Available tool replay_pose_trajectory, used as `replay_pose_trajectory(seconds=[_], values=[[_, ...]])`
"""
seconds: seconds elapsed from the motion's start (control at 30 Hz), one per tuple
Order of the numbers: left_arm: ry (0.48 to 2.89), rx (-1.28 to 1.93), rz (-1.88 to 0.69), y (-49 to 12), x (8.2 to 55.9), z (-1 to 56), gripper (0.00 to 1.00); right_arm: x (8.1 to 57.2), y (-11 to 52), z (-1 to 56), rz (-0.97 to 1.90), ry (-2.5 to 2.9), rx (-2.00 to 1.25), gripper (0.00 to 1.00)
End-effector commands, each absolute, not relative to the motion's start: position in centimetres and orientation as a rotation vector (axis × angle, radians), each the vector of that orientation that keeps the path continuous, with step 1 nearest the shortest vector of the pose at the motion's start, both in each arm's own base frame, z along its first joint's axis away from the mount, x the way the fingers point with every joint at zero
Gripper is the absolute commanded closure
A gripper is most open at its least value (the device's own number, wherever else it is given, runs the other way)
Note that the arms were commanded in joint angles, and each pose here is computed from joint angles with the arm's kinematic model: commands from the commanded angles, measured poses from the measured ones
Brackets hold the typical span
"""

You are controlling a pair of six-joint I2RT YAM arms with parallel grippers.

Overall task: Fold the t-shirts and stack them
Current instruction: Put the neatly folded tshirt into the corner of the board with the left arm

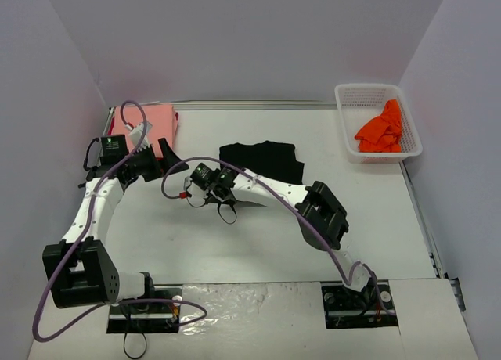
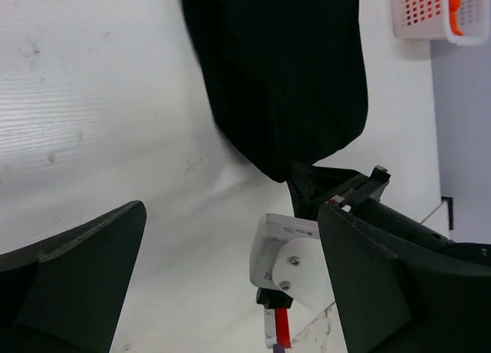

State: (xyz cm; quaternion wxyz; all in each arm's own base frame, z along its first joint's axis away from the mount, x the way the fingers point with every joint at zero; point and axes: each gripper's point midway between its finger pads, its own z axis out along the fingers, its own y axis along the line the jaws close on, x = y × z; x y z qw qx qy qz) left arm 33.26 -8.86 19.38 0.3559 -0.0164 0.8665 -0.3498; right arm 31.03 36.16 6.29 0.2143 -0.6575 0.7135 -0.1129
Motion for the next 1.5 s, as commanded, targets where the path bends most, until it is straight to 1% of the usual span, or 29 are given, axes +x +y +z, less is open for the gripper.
replay_pose_trajectory(seconds=[0.0,0.13,0.4,0.63,0.83,1.03,1.33,1.47], values=[[2.200,-0.124,-1.040,-9.7,34.1,20.8,0.06,32.0,34.9,10.6,-0.352,1.957,-1.734,1.00],[2.272,-0.207,-1.166,-10.6,35.2,18.1,0.06,32.1,34.9,10.7,-0.361,1.957,-1.732,1.00],[2.364,-0.290,-1.192,-12.1,36.4,14.2,0.06,32.3,34.7,10.8,-0.352,1.968,-1.719,1.00],[2.359,-0.308,-1.296,-15.2,37.5,13.5,0.06,32.6,34.4,11.4,-0.375,1.971,-1.707,1.00],[2.432,-0.281,-1.293,-18.0,37.4,12.0,0.06,32.7,34.2,12.1,-0.380,1.972,-1.700,1.00],[2.479,-0.309,-1.267,-18.8,37.6,10.0,0.06,33.2,33.7,13.4,-0.393,1.970,-1.670,1.00],[2.474,-0.391,-1.211,-19.5,38.9,9.2,0.06,33.5,33.0,13.7,-0.404,1.987,-1.664,1.00],[2.415,-0.405,-1.269,-20.2,40.2,9.9,0.06,33.7,32.7,13.6,-0.414,1.998,-1.662,1.00]])
